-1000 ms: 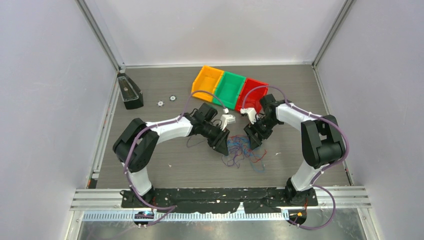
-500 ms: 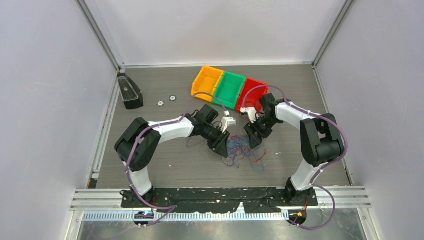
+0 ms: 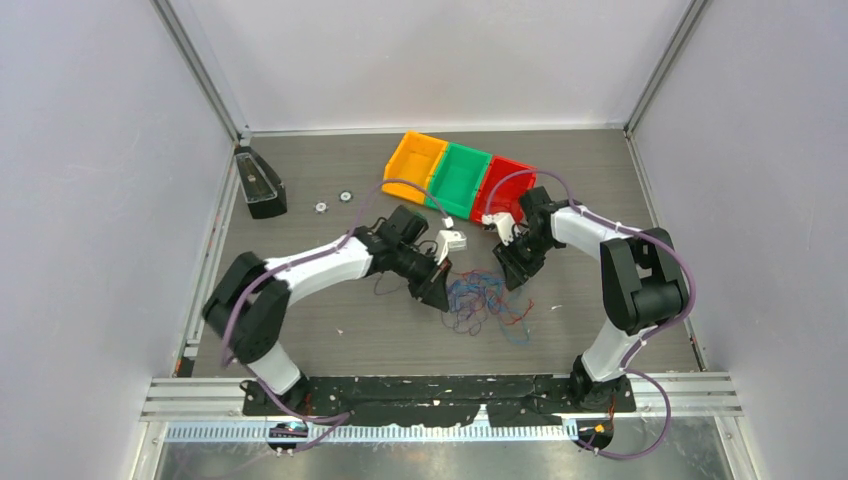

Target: Untangle the cables

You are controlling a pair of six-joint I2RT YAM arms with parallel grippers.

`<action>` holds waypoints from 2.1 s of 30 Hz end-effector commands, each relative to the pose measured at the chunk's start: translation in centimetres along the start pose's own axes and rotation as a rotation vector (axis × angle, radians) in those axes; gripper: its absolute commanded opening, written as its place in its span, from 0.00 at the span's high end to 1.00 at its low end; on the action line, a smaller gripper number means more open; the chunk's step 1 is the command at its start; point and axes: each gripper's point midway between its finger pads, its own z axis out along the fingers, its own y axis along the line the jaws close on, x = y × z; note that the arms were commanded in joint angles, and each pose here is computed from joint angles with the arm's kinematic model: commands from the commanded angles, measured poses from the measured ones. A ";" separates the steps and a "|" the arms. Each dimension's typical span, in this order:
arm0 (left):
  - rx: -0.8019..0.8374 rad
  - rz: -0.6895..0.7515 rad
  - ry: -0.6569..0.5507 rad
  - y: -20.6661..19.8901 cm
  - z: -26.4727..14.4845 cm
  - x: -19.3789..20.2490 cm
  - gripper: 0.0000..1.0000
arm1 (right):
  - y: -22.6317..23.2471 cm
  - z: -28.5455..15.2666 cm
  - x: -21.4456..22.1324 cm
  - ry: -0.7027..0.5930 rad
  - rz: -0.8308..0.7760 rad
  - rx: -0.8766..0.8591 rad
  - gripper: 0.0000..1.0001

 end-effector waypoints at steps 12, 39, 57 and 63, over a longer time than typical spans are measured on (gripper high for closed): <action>-0.227 0.170 -0.419 -10.2 -21.3 -7.6 1.00 | -3.1 0.5 1.5 0.024 -0.141 0.241 0.95; -0.581 0.343 -1.132 -21.0 -46.0 -17.3 1.00 | -1.3 -1.1 0.7 -0.020 -0.195 0.198 0.84; -0.565 0.320 -1.031 -8.4 -39.6 -25.3 1.00 | 2.7 -11.1 -6.9 -0.336 -0.090 0.116 0.08; -0.515 0.361 -1.050 -6.0 -37.2 -30.1 1.00 | 2.2 -13.4 -7.4 -0.414 0.009 0.075 0.02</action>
